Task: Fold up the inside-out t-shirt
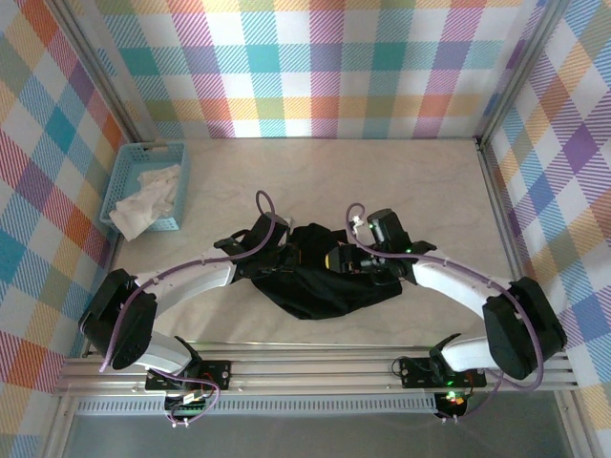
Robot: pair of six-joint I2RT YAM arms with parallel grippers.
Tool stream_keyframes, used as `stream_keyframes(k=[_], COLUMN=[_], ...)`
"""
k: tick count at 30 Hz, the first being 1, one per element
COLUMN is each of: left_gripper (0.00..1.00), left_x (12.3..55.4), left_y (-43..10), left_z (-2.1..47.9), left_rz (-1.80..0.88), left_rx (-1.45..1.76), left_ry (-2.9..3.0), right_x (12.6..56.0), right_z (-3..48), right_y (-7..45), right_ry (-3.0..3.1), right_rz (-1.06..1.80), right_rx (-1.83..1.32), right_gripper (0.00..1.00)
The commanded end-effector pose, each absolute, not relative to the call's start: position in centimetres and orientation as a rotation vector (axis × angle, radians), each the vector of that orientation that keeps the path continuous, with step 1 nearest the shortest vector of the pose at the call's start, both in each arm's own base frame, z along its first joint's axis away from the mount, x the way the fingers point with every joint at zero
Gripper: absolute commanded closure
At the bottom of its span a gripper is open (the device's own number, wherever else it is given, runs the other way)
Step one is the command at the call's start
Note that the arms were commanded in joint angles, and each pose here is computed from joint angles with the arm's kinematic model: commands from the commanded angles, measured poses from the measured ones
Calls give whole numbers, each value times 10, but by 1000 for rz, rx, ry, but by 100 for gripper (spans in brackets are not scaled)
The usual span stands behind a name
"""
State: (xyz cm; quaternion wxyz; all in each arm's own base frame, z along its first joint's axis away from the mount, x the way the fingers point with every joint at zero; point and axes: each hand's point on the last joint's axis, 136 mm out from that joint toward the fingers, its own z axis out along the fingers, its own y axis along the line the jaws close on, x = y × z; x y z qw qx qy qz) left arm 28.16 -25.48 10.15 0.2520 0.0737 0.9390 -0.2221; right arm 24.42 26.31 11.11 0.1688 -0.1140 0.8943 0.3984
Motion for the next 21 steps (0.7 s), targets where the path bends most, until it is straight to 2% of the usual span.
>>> stream_keyframes(k=[1, 3, 6, 13, 21], left_gripper=[88, 88, 88, 88, 90], left_x=[281, 282, 282, 282, 286], left_y=[-254, -253, -252, -246, -228], left_z=[108, 108, 108, 106, 117], left_rz=[-601, -599, -594, -565, -547], left_rx=[211, 210, 210, 200, 149], left_ry=[2522, 2520, 2519, 2512, 2460], right_x=[242, 242, 244, 257, 253], right_z=[107, 108, 116, 138, 199], right_y=[272, 275, 279, 274, 279], right_ry=[2547, 2536, 2506, 2453, 2293], right_rz=[1191, 1214, 1241, 1110, 1106], right_rx=[-318, -314, -322, -395, -612], right_gripper=[53, 56, 65, 99, 100])
